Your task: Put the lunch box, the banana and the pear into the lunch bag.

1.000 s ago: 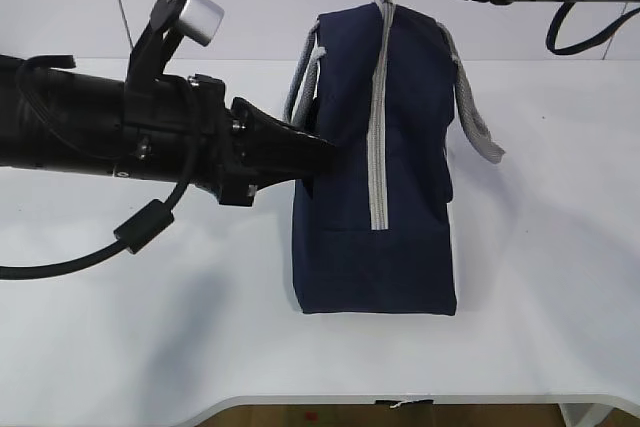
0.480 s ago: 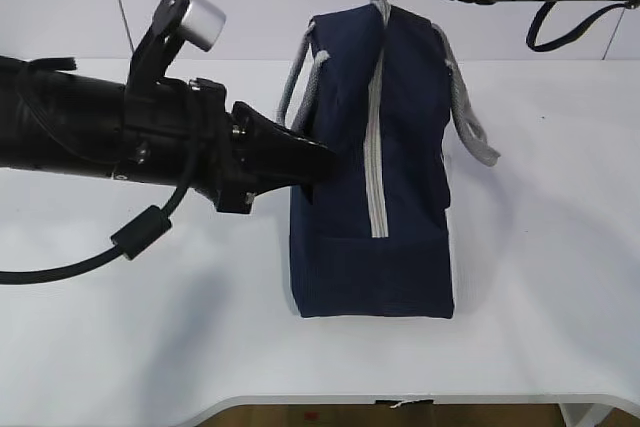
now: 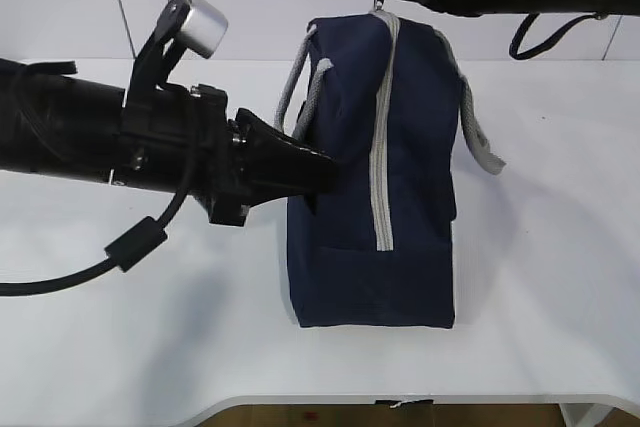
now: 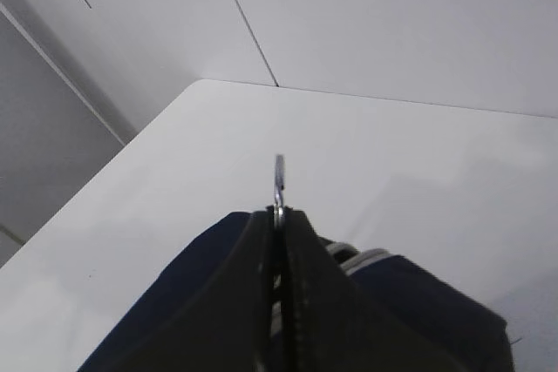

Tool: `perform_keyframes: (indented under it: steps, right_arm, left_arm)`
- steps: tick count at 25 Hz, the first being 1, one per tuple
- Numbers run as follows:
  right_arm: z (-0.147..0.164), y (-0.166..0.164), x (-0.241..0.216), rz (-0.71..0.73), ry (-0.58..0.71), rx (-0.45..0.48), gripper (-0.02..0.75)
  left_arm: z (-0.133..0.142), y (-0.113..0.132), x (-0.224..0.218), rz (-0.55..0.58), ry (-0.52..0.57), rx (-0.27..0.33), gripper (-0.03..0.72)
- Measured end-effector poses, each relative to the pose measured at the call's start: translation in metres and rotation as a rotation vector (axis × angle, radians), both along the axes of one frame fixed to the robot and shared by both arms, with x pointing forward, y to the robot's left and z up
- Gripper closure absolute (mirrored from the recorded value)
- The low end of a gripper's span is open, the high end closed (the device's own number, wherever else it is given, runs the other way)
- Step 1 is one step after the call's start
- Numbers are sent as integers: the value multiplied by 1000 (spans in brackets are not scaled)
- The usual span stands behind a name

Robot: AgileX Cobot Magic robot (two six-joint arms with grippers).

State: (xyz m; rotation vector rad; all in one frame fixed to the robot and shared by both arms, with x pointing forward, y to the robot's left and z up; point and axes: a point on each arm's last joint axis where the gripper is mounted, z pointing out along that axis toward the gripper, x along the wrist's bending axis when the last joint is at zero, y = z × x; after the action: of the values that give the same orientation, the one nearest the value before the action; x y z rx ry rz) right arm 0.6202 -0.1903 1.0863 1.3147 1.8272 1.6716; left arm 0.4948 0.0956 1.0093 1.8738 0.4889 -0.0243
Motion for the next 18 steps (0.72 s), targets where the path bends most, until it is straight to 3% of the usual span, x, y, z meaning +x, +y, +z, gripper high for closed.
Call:
perform_keyframes:
  steps: [18]
  right_arm:
    - [-34,6,56,-46,37,-21,731]
  left_arm:
    - [-1,-1,-4,-41,20,3,640]
